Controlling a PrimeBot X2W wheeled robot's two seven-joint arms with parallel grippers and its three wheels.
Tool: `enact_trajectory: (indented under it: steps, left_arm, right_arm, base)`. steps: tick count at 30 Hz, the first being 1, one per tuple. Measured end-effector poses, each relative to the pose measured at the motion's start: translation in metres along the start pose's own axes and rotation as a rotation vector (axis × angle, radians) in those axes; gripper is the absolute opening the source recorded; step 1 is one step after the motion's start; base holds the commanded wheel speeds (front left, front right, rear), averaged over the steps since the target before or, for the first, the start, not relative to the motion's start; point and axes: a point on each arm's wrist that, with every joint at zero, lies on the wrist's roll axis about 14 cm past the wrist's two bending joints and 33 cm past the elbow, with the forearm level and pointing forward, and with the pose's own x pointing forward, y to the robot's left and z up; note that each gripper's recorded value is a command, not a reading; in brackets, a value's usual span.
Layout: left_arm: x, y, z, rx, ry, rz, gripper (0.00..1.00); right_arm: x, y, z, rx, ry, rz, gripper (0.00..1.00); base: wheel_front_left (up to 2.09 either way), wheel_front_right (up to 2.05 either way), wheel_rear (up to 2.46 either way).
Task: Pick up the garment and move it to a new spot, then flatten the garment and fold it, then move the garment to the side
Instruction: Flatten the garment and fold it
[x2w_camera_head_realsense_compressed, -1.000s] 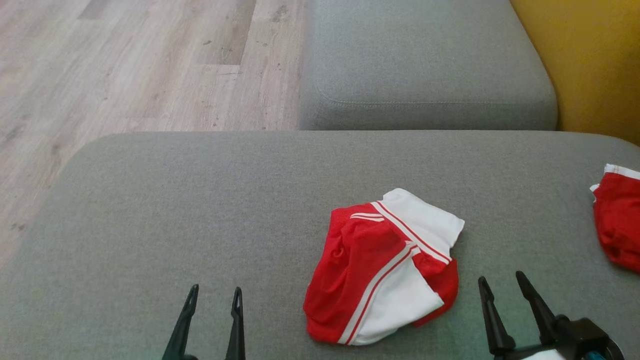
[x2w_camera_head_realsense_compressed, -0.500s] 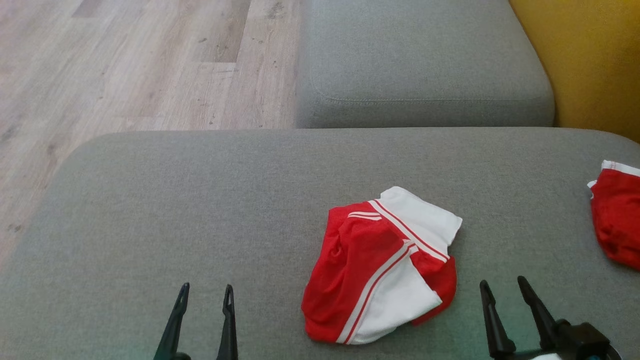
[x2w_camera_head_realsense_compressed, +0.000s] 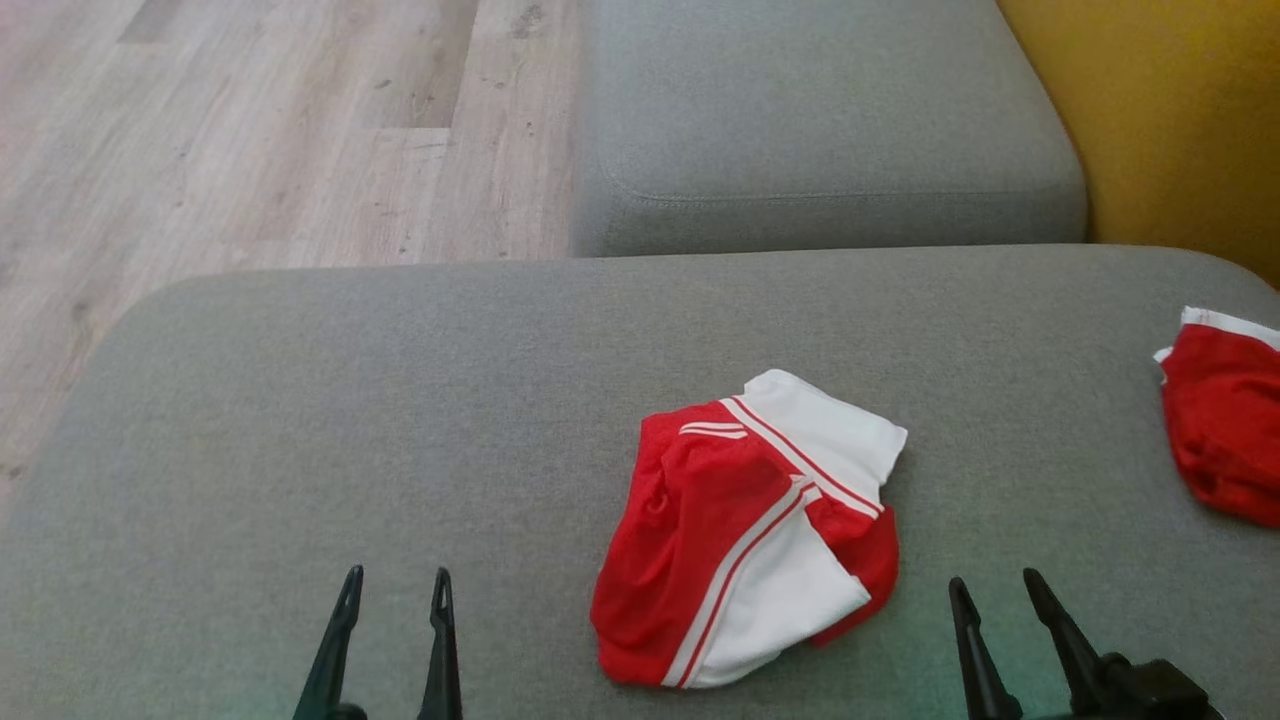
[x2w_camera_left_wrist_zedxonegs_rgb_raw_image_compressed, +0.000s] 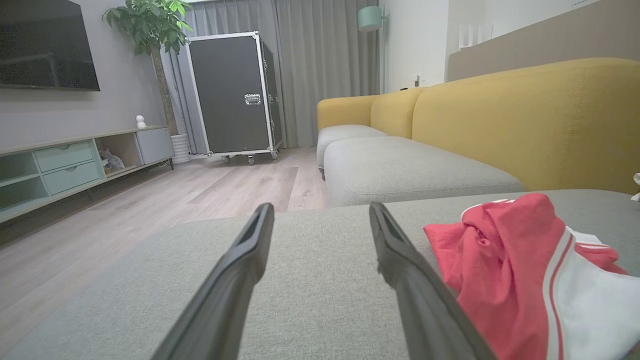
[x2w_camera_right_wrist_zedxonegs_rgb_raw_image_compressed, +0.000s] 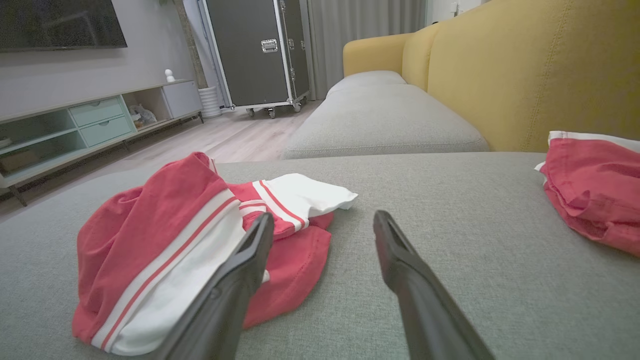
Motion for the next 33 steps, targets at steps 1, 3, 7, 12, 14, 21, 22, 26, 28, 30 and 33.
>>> enact_trajectory:
  steps: [1, 3, 7, 12, 14, 21, 22, 26, 28, 30, 33]
  left_arm:
    - [0.001, -0.001, 0.000, 0.000, 0.001, -0.004, 1.00]
    - [0.002, -0.004, 0.000, -0.001, 0.001, -0.012, 1.00]
    - [0.005, -0.009, -0.001, -0.004, 0.005, -0.031, 1.00]
    - [0.017, -0.032, -0.004, -0.003, 0.017, -0.122, 1.00]
    - [0.025, -0.048, -0.003, -0.002, 0.011, -0.183, 1.00]
    - [0.054, -0.122, -0.006, 0.045, 0.000, -0.462, 1.00]
    - [0.057, -0.133, -0.008, 0.050, 0.005, -0.503, 1.00]
    - [0.063, -0.170, -0.020, 0.090, 0.038, -0.660, 1.00]
    - [0.068, -0.182, -0.027, 0.129, 0.063, -0.706, 1.00]
    - [0.074, -0.191, -0.035, 0.194, 0.088, -0.747, 1.00]
    - [0.088, -0.197, -0.046, 0.260, 0.127, -0.767, 1.00]
  right_arm:
    - [-0.001, -0.001, 0.000, 0.001, 0.001, -0.002, 1.00]
    - [-0.002, -0.002, -0.001, 0.003, 0.001, -0.008, 1.00]
    - [-0.005, -0.005, -0.002, 0.005, 0.004, -0.022, 1.00]
    - [-0.012, -0.015, -0.006, 0.000, 0.019, -0.052, 1.00]
    - [-0.015, -0.021, -0.008, -0.004, 0.025, -0.066, 1.00]
    - [-0.023, -0.038, -0.010, -0.016, 0.040, -0.115, 1.00]
    - [-0.023, -0.041, -0.009, -0.018, 0.039, -0.121, 1.00]
    - [-0.021, -0.043, -0.007, -0.018, 0.036, -0.131, 1.00]
    - [-0.022, -0.045, -0.009, -0.014, 0.043, -0.137, 1.00]
    - [-0.023, -0.047, -0.012, -0.015, 0.055, -0.143, 1.00]
    - [-0.022, -0.051, -0.015, -0.018, 0.072, -0.148, 1.00]
  base:
    - [0.00, 0.00, 0.00]
    - [0.00, 0.00, 0.00]
    - [0.00, 0.00, 0.00]
    - [0.00, 0.00, 0.00]
    - [0.00, 0.00, 0.00]
    - [0.00, 0.00, 0.00]
    - [0.00, 0.00, 0.00]
    - [0.00, 0.00, 0.00]
    - [0.00, 0.00, 0.00]
    - [0.00, 0.00, 0.00]
    - [0.00, 0.00, 0.00]
